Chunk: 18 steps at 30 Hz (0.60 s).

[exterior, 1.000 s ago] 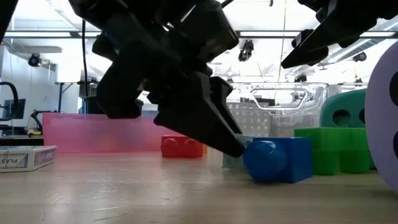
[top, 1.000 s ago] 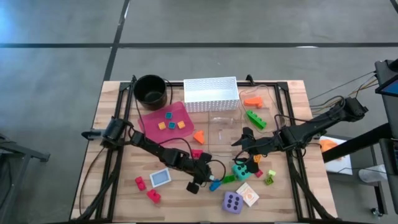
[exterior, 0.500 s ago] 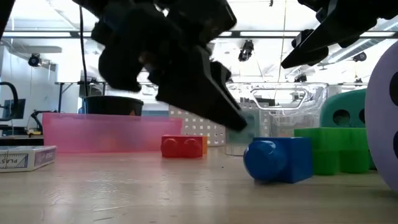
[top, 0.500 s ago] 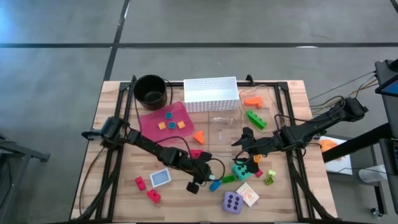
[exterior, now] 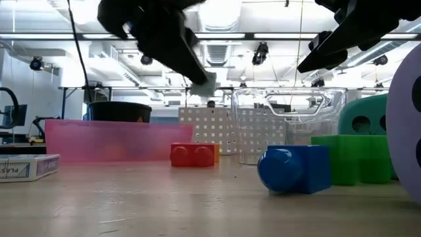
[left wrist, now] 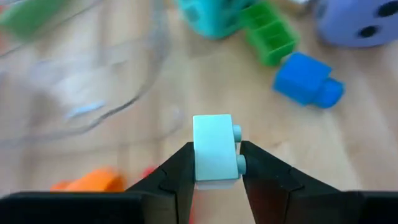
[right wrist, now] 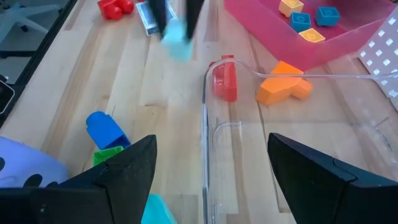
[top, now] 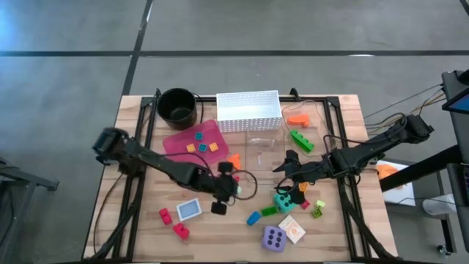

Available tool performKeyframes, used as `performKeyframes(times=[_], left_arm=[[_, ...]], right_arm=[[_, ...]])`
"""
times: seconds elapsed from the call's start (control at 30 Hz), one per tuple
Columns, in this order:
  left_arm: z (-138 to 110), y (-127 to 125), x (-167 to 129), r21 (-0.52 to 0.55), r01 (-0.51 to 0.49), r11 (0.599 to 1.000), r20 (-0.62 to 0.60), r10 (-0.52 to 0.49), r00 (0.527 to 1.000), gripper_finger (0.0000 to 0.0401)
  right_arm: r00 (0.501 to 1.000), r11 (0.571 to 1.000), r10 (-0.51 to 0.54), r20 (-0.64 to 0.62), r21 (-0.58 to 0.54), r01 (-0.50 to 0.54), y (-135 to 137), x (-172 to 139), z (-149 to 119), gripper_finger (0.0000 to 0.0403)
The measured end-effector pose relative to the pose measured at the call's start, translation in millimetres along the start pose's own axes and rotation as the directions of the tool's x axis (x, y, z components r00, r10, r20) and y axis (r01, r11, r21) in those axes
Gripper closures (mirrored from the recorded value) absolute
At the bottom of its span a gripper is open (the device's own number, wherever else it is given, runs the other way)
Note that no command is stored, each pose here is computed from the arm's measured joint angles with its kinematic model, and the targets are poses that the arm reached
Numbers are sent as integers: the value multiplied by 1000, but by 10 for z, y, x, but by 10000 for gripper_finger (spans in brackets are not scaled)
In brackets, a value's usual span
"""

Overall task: Pick & Place Toys
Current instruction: Put the light blue game piece into the red bin

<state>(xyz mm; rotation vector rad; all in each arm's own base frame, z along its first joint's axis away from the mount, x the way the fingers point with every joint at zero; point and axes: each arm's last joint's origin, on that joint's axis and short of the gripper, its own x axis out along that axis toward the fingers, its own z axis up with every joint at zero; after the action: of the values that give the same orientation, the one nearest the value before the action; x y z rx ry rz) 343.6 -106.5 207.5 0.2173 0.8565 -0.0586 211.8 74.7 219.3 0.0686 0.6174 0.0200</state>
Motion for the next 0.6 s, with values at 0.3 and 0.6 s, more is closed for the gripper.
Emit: performKeyframes(times=[0.3, 0.6], left_arm=[[-152, 335, -722, -120, -282, 952, -67, 275, 959, 276], [-903, 751, -782, -406, -450, 795, -179, 414, 893, 276]], right_arm=[[1000, 1000, 0, 1, 0, 0, 1, 0, 1, 97], [1000, 1000, 0, 3, 1, 0, -1, 0, 3, 97]])
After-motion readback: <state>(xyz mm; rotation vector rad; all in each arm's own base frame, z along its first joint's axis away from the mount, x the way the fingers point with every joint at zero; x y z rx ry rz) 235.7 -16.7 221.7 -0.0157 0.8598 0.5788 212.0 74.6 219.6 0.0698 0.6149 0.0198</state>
